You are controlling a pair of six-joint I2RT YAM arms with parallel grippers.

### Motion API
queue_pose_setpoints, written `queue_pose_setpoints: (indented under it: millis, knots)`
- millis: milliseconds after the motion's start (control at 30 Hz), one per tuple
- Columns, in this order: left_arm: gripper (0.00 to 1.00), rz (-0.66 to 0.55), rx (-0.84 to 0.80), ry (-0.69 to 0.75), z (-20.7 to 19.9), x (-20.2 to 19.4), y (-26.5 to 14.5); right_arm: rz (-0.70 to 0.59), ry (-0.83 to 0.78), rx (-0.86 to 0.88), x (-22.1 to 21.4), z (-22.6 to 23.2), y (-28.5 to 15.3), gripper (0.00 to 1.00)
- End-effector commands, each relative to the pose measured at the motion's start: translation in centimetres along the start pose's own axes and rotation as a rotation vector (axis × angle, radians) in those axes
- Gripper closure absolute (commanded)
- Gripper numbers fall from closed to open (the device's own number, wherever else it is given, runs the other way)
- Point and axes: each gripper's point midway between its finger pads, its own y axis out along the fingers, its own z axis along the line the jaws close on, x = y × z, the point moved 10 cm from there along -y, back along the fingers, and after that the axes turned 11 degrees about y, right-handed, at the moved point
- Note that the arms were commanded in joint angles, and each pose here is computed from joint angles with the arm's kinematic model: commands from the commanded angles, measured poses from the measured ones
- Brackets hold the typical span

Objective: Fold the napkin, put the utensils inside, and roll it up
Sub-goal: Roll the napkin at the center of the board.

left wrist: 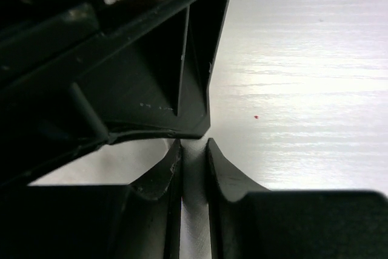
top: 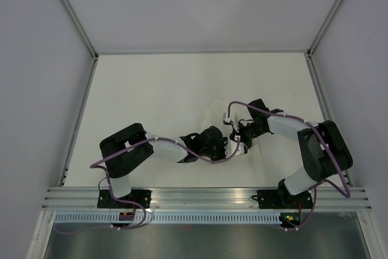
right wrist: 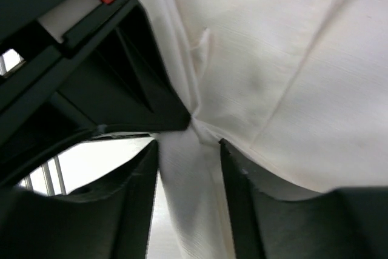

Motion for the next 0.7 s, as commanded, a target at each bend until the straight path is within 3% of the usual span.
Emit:
queue_pose_setpoints:
  millis: [0,267,667]
  knots:
    - [0.98,0.14,-0.23,-0.298,-2.9,-3.4,-0.6,0.031,-0.105,-0.055,-0.3,0.1,0.0,0.41]
    - [0.98,0.121,-0.291,-0.427,-1.8,-4.2,-0.8,-0.04,-0.122,-0.132,1.5,0.2,-3.0,0.3]
    - [0.98,0.152,-0.401,-0.605,0.1,-4.8,-0.5,-0.198,-0.138,-0.294,3.0,0.3,-7.2,0.25]
